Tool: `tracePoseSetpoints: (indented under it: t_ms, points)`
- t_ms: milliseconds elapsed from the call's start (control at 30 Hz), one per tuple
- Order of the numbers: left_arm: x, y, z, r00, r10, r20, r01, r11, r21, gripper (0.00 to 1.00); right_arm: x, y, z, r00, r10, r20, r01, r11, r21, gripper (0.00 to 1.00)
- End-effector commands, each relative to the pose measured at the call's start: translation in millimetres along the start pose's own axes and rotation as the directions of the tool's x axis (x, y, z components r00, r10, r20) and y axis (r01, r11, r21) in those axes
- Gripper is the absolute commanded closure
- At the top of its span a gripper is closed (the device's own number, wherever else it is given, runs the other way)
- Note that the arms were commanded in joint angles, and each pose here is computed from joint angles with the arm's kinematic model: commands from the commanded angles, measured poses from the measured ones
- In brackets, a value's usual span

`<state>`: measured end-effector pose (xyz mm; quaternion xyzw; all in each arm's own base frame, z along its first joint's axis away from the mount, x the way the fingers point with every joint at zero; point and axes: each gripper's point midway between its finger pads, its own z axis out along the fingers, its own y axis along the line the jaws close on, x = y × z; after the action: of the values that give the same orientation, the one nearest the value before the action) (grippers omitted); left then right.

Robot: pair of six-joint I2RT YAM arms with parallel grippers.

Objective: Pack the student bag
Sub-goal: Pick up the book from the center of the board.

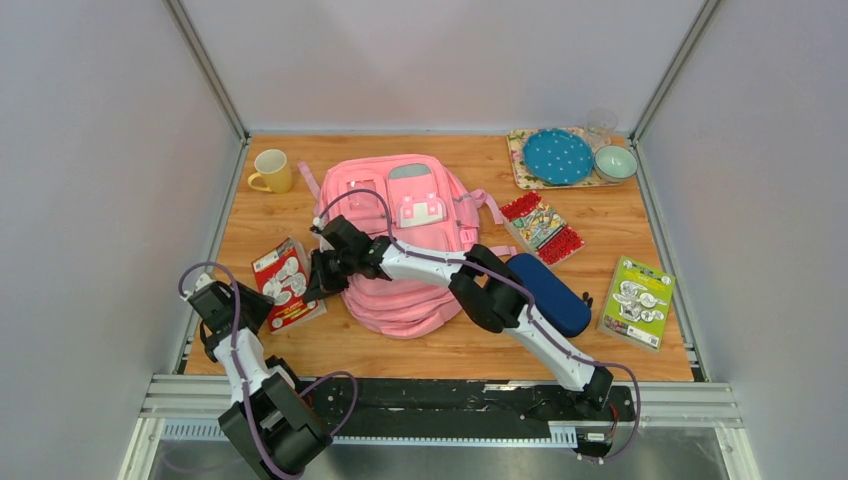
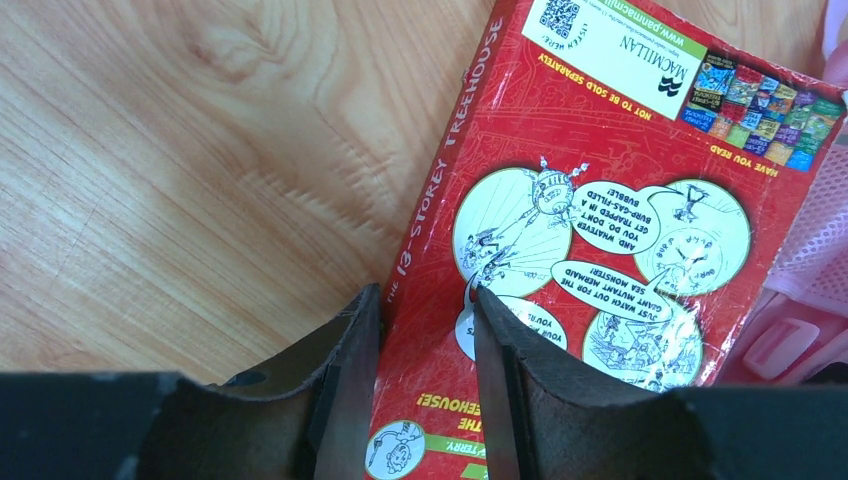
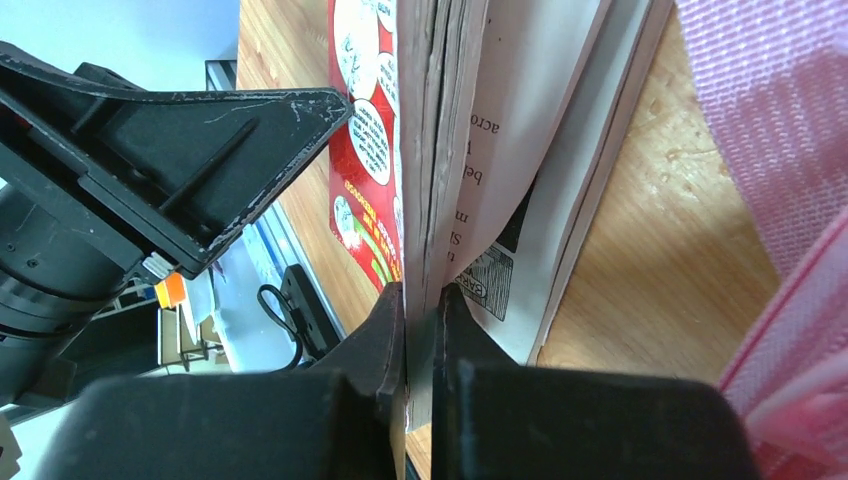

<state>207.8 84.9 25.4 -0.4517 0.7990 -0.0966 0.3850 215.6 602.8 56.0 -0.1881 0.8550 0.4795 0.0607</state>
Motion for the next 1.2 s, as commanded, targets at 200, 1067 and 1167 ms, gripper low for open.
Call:
tracePoseSetpoints:
  t_ms: [200,1067,1167]
  points:
    - [-6,-22,-25,0.999,-0.023,-0.023,0.023,0.999,0.030,0.32,-10,62,-27,0.991,-0.110,0.072,0.117,0.988,-0.099,1.00]
    - [-151,-181,-188,0.943,0.187,0.277,-0.248,0.947,0.204,0.19,-41,135,-218,0.864,-0.274,0.422,0.330,0.942,-0.064,1.00]
    - [-137,-211,-189,0.940,0.227,0.254,-0.313,0.871,0.378,0.18,-43,141,-266,0.816,-0.277,0.508,0.340,0.940,-0.034,1.00]
